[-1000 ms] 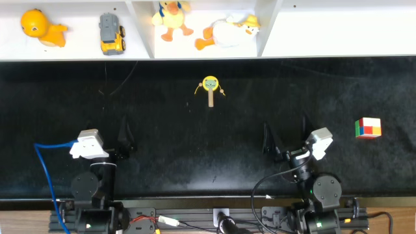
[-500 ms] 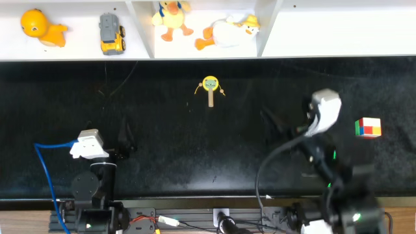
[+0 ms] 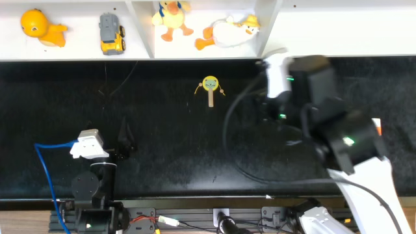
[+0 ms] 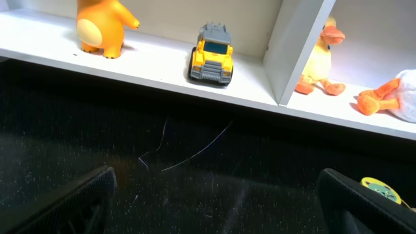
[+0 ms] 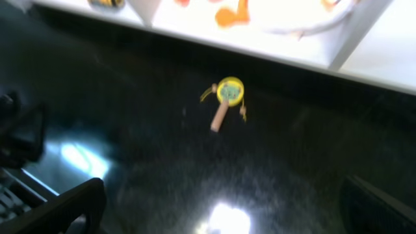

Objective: Store Toys

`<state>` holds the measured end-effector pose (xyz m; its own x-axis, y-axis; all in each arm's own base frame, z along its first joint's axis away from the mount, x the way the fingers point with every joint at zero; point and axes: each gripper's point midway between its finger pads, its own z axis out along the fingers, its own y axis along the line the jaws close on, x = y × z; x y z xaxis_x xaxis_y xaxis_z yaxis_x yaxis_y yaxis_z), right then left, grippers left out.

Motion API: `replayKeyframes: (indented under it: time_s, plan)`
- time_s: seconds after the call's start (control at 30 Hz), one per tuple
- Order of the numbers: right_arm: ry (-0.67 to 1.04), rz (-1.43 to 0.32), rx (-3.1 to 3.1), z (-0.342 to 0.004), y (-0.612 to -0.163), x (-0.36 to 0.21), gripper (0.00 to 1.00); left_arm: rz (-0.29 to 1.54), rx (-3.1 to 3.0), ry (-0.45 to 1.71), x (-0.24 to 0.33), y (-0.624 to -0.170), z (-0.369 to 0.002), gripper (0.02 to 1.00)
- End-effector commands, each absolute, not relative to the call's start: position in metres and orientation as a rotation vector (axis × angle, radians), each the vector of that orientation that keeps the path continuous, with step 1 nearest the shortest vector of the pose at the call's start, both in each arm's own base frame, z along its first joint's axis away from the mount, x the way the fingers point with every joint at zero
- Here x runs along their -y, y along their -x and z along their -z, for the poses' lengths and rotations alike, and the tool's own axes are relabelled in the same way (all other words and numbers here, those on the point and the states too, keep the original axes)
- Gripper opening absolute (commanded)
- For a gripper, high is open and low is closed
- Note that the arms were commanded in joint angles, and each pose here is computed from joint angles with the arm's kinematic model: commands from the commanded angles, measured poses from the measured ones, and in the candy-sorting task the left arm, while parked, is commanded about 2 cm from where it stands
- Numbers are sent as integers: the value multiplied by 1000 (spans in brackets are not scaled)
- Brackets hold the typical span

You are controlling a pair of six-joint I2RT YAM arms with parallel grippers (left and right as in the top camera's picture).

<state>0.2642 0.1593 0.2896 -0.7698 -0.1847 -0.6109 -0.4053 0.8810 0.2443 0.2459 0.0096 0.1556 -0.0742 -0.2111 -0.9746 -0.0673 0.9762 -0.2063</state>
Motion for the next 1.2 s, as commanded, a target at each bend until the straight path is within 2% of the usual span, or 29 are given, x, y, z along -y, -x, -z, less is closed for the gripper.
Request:
replayKeyframes:
  time_s: [0.03, 0.33, 0.63, 0.87, 1.1, 1.2]
  plan:
    - [407, -399, -2531, -270, -269, -177, 998, 154, -1636, 219, -6, -246, -156, 998]
    - [467, -504, -2651, -222, -282, -232, 998, 154, -1636, 219, -6, -246, -156, 996]
    - [532, -353, -2673, -168, -325, -244, 998, 154, -1636, 219, -6, -246, -156, 998]
    - [367, -213, -2745, -115, -354, -243, 998, 154, -1636, 219, -6, -246, -156, 998]
    - [268, -240, -2720, -94, -376, -256, 961, 154, -1636, 219, -6, -246, -156, 998]
    - [246, -241, -2733, -86, -377, -258, 910, 154, -1636, 219, -6, -246, -156, 998]
